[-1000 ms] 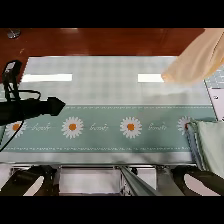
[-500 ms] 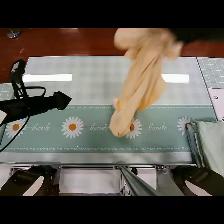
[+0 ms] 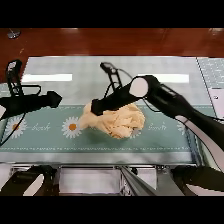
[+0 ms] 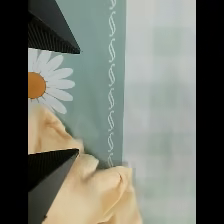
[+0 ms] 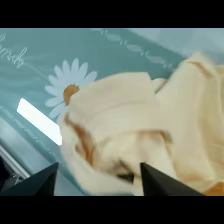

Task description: Fold the shirts.

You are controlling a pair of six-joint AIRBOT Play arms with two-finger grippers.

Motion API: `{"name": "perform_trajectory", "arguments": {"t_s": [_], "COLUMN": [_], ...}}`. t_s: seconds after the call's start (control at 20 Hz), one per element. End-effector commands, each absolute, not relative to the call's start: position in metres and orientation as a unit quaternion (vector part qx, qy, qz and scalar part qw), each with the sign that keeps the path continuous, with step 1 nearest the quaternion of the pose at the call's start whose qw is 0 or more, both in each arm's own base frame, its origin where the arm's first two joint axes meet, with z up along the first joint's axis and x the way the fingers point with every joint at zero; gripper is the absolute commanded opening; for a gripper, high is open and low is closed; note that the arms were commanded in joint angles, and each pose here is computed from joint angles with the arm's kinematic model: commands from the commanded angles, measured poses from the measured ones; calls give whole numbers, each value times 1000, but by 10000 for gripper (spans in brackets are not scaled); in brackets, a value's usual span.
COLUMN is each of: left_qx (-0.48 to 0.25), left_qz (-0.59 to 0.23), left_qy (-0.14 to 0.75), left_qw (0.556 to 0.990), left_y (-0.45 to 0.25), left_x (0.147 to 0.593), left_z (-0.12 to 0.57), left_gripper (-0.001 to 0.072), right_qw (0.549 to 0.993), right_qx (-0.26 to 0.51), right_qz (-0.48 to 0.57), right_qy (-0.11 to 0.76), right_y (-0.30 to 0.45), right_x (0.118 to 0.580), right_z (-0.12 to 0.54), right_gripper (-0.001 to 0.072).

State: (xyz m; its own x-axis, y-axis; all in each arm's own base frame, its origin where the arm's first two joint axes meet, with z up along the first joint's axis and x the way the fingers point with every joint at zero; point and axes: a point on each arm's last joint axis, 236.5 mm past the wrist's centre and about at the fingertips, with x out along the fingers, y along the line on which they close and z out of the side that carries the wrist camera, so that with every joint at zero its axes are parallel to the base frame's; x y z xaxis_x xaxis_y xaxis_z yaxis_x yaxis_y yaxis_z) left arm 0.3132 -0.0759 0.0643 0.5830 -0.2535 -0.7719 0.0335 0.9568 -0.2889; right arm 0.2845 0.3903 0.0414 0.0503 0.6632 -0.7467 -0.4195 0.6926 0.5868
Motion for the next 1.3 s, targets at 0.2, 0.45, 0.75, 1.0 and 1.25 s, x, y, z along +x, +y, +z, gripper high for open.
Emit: {"name": "perform_trajectory", "arguments": {"t_s": [0.2, 0.45, 0.75, 1.0, 1.25], "left_qx": [-115, -105, -53, -78, -138], "left_qz": [-157, -263, -247, -379, -440], "left_qy": [522, 631, 646, 615, 601], "left_qw": [830, 722, 721, 687, 653], "left_y": [-124, -165, -106, -139, -168], "left_x": [283, 242, 247, 219, 209], "left_z": [40, -5, -36, -48, -40], "left_gripper": [701, 701, 701, 700, 700], "right_qw": [713, 751, 693, 683, 687], "right_qx": [143, 169, 233, 302, 319], "right_qz": [321, 97, 80, 112, 115], "right_qy": [607, 631, 678, 655, 643], "right_y": [260, 76, 68, 100, 104], "right_x": [331, 301, 189, 189, 199], "right_z": [65, 31, -45, -57, -55], "right_gripper": [620, 620, 619, 619, 619]}}
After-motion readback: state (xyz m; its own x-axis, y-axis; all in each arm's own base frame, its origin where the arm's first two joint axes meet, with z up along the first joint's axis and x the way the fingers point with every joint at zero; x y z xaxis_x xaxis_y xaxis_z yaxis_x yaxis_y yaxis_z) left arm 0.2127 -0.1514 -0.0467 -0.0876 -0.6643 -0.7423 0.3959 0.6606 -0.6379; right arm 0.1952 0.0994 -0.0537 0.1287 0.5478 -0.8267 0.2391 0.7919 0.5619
